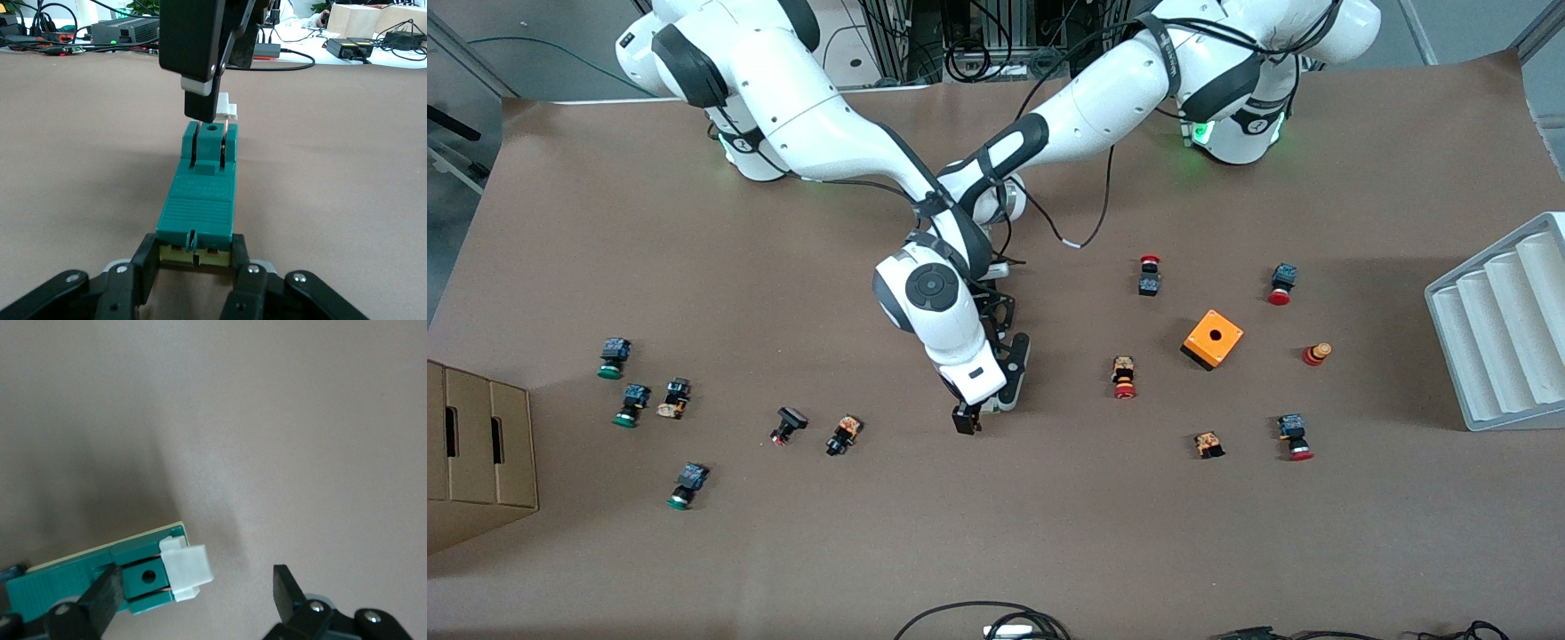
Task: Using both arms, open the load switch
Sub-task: 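Close the right gripper around the white lever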
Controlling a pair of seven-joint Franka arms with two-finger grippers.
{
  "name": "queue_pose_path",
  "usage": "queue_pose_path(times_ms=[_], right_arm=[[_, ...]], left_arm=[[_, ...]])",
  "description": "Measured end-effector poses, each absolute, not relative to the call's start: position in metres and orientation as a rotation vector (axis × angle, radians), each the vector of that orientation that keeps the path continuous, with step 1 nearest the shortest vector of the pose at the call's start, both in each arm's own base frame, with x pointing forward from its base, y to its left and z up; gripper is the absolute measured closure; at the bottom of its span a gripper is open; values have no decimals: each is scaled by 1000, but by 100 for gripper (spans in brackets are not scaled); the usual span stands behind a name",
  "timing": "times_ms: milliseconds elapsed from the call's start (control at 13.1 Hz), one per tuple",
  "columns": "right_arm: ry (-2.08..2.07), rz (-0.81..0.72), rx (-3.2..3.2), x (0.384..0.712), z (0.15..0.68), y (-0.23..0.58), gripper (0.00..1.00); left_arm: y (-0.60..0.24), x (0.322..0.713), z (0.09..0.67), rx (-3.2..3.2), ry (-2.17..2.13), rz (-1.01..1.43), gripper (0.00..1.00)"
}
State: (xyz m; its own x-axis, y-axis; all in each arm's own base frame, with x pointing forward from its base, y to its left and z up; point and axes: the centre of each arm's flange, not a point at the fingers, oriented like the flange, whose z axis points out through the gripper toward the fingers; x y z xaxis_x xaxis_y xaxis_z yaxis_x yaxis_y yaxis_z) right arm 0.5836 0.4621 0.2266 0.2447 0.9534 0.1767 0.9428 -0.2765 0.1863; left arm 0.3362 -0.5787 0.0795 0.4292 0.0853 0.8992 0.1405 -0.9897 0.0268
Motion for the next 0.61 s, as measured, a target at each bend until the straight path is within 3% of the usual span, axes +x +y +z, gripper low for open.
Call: queue_pose_path(times_ms=[612], right_arm=[[1872, 394, 2434, 581, 224, 466, 0]], left_arm=[[-579, 336, 79, -2610, -206, -1639, 52]])
